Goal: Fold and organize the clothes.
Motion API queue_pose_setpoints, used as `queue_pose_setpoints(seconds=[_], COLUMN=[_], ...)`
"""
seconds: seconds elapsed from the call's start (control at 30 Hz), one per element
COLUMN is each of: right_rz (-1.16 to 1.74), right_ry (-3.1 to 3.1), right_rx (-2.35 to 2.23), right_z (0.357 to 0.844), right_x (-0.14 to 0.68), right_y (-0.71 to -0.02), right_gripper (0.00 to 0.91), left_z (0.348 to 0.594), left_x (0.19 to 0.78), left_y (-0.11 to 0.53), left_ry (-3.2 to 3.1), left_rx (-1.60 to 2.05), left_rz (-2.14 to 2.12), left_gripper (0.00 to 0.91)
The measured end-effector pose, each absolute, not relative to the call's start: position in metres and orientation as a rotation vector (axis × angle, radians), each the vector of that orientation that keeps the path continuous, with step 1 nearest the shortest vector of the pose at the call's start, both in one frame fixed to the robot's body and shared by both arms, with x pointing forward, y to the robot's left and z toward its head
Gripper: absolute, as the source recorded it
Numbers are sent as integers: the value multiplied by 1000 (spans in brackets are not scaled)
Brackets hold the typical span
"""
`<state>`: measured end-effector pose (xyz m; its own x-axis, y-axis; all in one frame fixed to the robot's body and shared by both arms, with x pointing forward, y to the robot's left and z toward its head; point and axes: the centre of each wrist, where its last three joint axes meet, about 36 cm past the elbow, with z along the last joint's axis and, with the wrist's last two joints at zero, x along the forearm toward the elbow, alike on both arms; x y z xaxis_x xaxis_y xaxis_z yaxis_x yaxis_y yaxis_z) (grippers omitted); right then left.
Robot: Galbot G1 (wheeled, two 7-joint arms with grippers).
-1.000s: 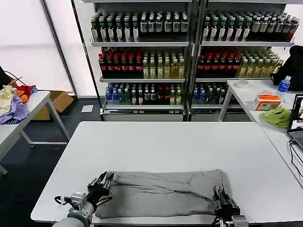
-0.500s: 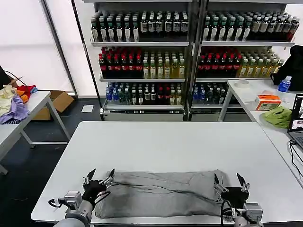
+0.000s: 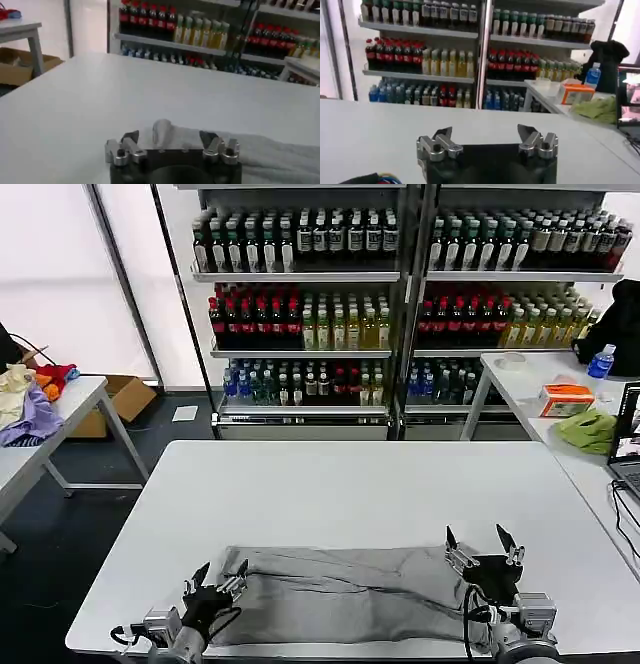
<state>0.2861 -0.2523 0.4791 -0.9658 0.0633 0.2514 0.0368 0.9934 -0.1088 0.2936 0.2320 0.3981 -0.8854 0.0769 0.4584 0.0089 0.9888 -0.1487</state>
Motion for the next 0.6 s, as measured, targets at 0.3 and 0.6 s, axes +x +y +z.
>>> queue_pose_setpoints(seconds=[0.3, 0.6], right_rz=[148, 165], right_ry=[-2892, -2897], right_rx=[-62, -65], right_z=[481, 484], right_x=[287, 288], right_y=[-250, -253], right_gripper=[907, 907], left_z=[386, 377], left_x=[291, 289], left_y=[233, 232], left_ry=[-2625, -2619], left_rx=[-48, -43], left_rz=[189, 180], left_gripper=[645, 10])
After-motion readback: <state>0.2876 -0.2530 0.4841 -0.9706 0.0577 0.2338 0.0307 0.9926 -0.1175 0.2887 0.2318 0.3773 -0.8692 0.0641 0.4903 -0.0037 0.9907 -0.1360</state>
